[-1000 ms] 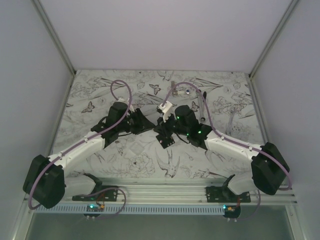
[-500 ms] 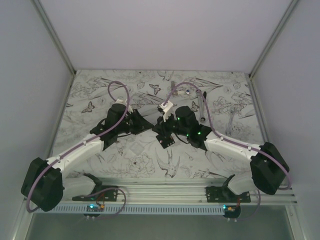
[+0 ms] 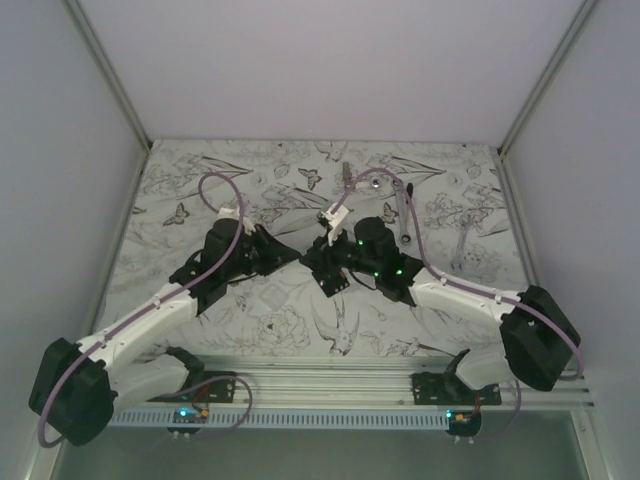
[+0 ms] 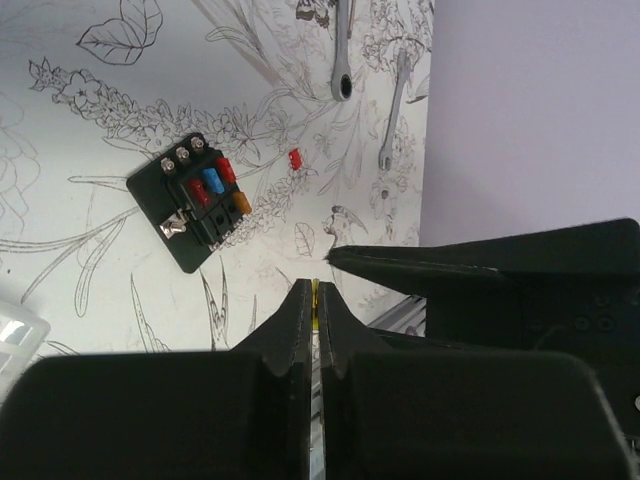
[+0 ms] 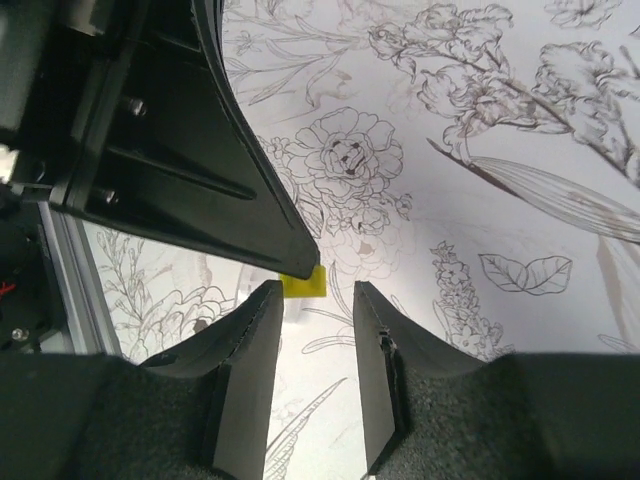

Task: Snap on the fuse box
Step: Pick up the fuse from the center of the board.

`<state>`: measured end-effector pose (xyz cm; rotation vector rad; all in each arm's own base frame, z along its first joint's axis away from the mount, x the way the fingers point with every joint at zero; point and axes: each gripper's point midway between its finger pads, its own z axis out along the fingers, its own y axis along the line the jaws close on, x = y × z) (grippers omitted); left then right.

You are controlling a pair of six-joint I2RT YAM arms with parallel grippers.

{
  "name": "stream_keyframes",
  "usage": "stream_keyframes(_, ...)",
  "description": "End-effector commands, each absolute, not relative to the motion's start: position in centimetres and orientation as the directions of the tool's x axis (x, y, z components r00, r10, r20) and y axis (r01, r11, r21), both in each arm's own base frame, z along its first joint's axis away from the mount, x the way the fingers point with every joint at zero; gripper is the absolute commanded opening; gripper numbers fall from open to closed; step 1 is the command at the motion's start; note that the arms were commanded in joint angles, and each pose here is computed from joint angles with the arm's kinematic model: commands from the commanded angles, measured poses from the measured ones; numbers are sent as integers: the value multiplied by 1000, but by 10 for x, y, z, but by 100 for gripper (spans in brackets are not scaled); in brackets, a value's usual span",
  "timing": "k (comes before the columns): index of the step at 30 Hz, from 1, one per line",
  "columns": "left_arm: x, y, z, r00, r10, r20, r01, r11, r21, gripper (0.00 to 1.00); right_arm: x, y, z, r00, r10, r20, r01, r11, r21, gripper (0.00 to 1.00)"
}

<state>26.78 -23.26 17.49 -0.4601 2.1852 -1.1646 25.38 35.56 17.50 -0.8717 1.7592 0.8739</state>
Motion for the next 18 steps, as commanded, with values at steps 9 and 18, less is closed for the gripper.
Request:
stream_keyframes(9,255,-218,168,-698,-707,-113,-314,444,-839,0,240,347,233,171,-224,-959,-905,348,-243,41)
stream_keyframes(18,244,-212,186,-607,-792,68,-470,289,-834,0,209,355,240,489,-225,-843,-820,211,-532,41)
